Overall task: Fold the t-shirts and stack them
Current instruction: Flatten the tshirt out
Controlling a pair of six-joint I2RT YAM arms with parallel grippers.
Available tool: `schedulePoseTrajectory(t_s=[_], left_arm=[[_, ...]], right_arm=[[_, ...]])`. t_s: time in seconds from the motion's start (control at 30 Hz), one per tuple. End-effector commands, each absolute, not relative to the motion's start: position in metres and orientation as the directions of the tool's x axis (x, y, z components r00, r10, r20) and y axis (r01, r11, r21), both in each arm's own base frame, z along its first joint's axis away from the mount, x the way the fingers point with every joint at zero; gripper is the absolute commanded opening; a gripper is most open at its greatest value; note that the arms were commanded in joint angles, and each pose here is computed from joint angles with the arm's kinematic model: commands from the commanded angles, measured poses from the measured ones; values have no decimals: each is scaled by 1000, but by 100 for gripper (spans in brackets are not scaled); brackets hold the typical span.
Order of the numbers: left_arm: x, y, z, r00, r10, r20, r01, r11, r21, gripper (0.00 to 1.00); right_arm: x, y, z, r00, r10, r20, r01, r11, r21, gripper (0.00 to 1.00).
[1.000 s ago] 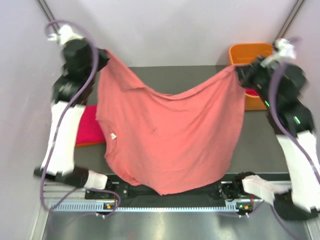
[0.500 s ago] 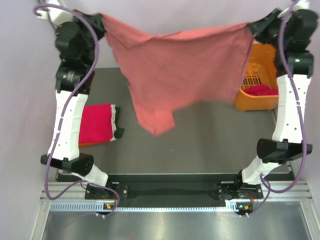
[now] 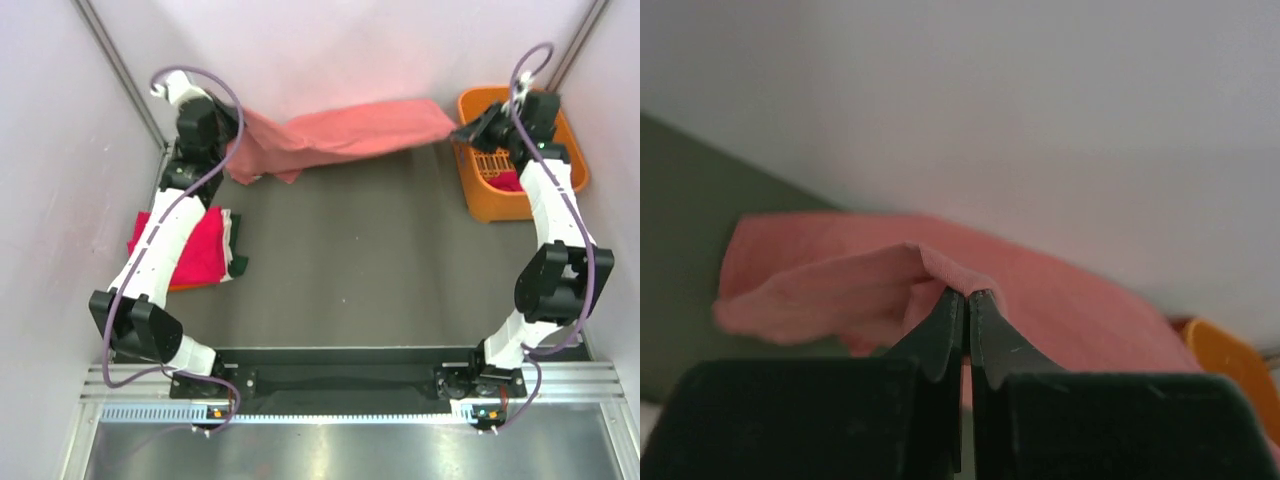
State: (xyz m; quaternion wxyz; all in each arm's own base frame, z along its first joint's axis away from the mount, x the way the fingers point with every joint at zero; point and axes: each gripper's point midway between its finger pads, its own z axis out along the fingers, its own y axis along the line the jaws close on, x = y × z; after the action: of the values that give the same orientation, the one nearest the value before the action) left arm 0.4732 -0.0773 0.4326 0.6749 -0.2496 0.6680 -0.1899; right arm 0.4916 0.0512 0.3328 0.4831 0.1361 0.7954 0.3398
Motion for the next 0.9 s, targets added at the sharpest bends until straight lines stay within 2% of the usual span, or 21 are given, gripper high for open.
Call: schedulePoseTrajectory(t_s=[0.0,0.13,0.3,0.33,0.5,0.67,0.87], left_arm=[[452,-91,424,-12,-633,-774,6,774,-633,0],[425,-100,376,-131,-642,-756,0,762,-647,0],[366,-93,306,-286,-614,-736,-98,782,-615,0],[356,-90,296,-304,-611,-731,-114,785,-609,0],[288,-78,248,-390,-622,-679,-192,776,-601,0],[240,-70,236,-427,-641,-637,-238,760,-605,0],[211,-47,257,-357,-654,-667,-289,757,-587,0]], right_arm=[[474,57,337,-461,507,-729,-199,741,641,0],[444,59,266,-547,500,-671,-117,749,653,0],[398,53,211,-596,468,-653,-44,792,608,0],[383,51,185,-622,471,-625,3,800,600,0],[332,43,157,-618,448,-646,54,844,534,0],[285,36,136,-623,449,-641,124,866,485,0],[251,40,128,-605,478,-637,148,853,500,0]])
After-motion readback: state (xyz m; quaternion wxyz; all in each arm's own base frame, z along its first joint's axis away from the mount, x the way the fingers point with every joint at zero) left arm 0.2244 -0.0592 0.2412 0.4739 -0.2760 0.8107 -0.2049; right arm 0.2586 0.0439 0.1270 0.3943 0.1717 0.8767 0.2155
